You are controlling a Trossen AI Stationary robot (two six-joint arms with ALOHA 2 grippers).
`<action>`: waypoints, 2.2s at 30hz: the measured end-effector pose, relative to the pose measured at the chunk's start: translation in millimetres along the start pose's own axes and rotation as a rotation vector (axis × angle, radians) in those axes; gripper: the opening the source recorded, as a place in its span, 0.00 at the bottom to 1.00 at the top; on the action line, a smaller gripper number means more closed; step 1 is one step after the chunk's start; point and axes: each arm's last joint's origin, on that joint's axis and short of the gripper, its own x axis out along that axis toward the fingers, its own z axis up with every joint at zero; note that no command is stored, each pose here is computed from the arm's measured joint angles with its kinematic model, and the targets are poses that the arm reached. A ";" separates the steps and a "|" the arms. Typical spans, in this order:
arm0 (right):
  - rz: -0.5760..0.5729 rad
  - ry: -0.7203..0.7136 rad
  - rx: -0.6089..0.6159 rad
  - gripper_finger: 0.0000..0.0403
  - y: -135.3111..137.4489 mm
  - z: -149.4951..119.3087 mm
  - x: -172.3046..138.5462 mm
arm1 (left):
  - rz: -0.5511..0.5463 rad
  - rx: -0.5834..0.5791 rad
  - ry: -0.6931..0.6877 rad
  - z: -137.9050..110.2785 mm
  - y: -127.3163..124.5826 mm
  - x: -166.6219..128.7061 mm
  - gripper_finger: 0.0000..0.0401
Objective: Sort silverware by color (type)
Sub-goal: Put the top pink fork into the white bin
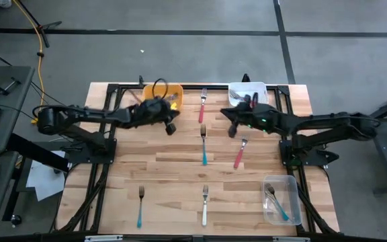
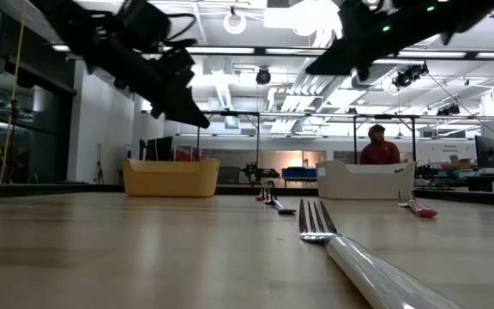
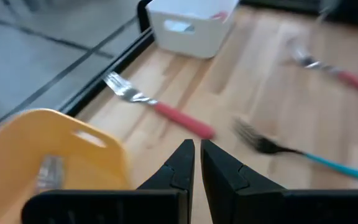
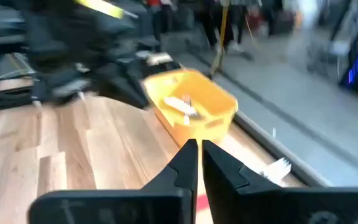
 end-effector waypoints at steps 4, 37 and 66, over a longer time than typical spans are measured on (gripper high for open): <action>-0.053 0.119 0.121 0.12 -4.7 -4.6 33.0 | -0.056 -0.035 -0.083 -18.0 -11.4 -12.1 0.05; -0.367 0.896 0.578 0.41 -80.6 -47.5 241.1 | -0.115 -0.077 -0.133 -40.5 -26.0 -24.0 0.05; -0.243 1.085 0.379 0.10 -93.3 -63.2 233.7 | -0.114 -0.067 -0.128 -41.0 -26.0 -23.9 0.05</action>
